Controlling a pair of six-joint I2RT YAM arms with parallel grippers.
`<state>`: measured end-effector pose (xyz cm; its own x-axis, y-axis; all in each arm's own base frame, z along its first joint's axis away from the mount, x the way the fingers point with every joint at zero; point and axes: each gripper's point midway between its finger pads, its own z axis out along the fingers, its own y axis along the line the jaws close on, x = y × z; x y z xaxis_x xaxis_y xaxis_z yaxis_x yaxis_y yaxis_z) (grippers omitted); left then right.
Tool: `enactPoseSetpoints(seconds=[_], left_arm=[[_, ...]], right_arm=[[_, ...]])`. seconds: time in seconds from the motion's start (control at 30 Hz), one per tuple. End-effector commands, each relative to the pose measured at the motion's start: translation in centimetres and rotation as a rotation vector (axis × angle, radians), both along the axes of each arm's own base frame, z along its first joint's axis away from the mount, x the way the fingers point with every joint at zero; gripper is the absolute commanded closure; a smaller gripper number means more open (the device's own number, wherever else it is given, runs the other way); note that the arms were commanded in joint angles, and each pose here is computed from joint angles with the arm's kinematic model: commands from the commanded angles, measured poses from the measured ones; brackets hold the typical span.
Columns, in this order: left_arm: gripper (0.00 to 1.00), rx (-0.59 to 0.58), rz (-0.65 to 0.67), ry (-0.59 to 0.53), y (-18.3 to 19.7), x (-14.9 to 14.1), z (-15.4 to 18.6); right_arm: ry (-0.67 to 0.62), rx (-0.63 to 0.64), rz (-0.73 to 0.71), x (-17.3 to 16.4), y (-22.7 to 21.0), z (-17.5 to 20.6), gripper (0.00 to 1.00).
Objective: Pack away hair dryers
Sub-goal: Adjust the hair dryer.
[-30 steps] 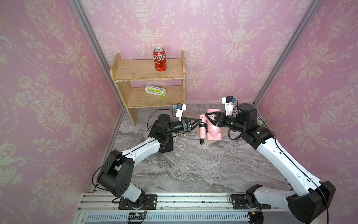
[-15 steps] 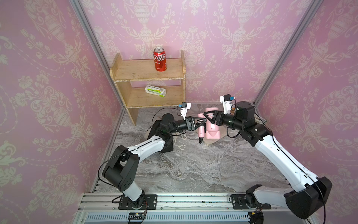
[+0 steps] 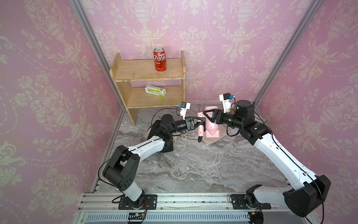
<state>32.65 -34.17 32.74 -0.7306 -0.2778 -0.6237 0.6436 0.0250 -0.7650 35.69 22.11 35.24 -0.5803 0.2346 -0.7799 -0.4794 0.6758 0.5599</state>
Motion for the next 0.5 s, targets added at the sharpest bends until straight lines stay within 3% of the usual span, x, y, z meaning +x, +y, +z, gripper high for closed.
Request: enactPoseSetpoints(seconds=[0.0,0.1,0.3,0.47], left_arm=[[0.78,-0.005,-0.037,-0.044,-0.5,-1.2,0.7],[0.83,0.032,-0.013,-0.066,-0.3,-1.2,0.7],[0.87,0.184,0.091,-0.13,1.2,-1.3,0.4],[0.88,0.336,0.212,-0.197,3.6,-1.3,0.2]], right_arm=[[-0.093,0.068,0.017,0.4,0.6,3.8,0.45],[-0.086,0.049,0.013,0.6,0.6,3.3,0.37],[-0.079,-0.027,-0.017,1.1,-0.1,1.5,0.1],[-0.05,-0.077,-0.067,1.6,-0.9,-0.7,0.05]])
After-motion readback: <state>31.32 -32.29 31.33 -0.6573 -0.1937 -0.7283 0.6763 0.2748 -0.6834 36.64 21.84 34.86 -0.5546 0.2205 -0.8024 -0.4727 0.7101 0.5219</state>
